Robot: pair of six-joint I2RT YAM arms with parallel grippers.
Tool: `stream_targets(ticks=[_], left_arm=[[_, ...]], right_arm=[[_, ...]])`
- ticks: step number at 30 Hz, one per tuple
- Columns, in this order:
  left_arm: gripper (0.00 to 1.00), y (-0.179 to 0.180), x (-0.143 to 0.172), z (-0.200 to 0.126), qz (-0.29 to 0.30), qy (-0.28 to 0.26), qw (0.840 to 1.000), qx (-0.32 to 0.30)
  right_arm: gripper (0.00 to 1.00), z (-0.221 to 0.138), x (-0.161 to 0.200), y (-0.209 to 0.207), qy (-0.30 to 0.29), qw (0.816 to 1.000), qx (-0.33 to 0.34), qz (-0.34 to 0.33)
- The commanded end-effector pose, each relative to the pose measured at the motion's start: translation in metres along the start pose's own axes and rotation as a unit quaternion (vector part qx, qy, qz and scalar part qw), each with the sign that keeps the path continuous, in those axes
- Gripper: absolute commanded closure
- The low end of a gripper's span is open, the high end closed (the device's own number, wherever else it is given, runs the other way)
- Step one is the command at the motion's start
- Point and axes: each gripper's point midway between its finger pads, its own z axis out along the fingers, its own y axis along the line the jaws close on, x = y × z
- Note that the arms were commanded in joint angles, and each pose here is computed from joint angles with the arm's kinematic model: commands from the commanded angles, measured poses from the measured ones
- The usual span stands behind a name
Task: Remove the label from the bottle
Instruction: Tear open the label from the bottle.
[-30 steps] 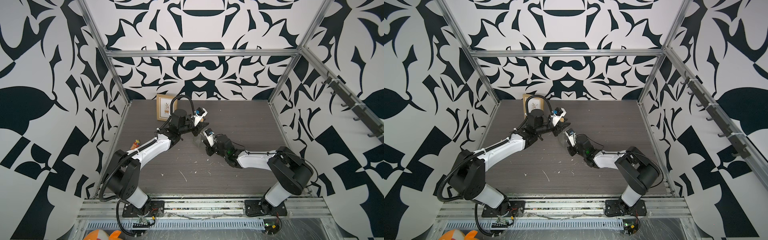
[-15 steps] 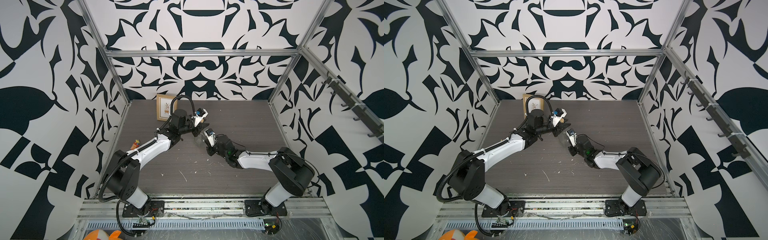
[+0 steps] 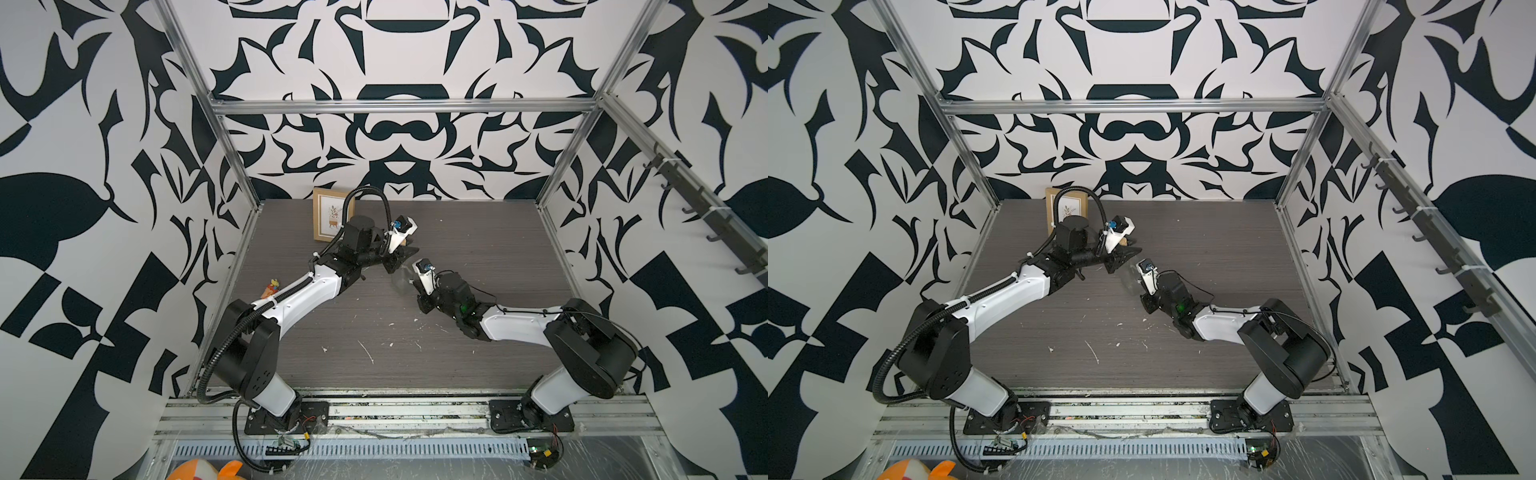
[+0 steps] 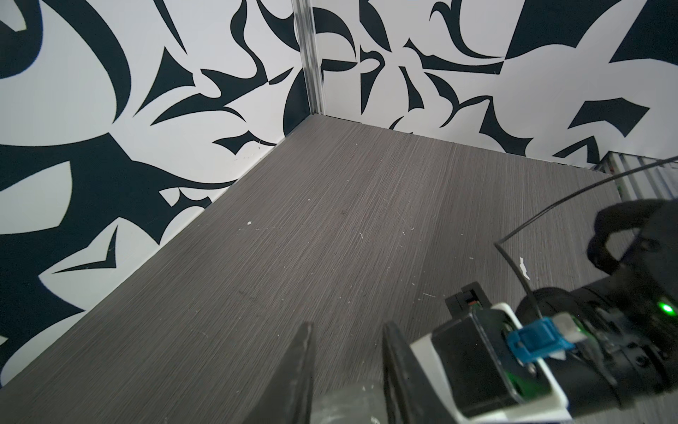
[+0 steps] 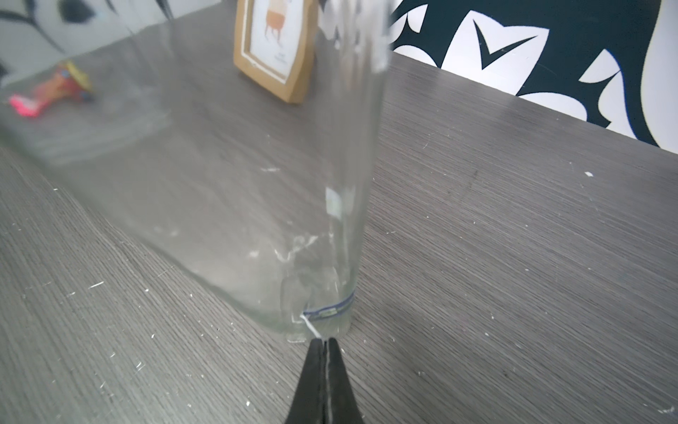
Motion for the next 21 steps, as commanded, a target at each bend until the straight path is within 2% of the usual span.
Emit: stream_targets(ticks=[1, 21], left_arm=[[1.00, -0.0173, 0.1154, 0.0008, -0.092, 0.179, 0.979, 0.025], [1.00, -0.0197, 0.1143, -0.0069, -0.035, 0.193, 0.980, 0.037]], right_arm=[[1.00, -0.0080, -0.0161, -0.0151, -0.028, 0.999, 0.029, 0.004], [1.00, -0.0103, -0.0162, -0.0185, -0.033, 0.999, 0.034, 0.008]])
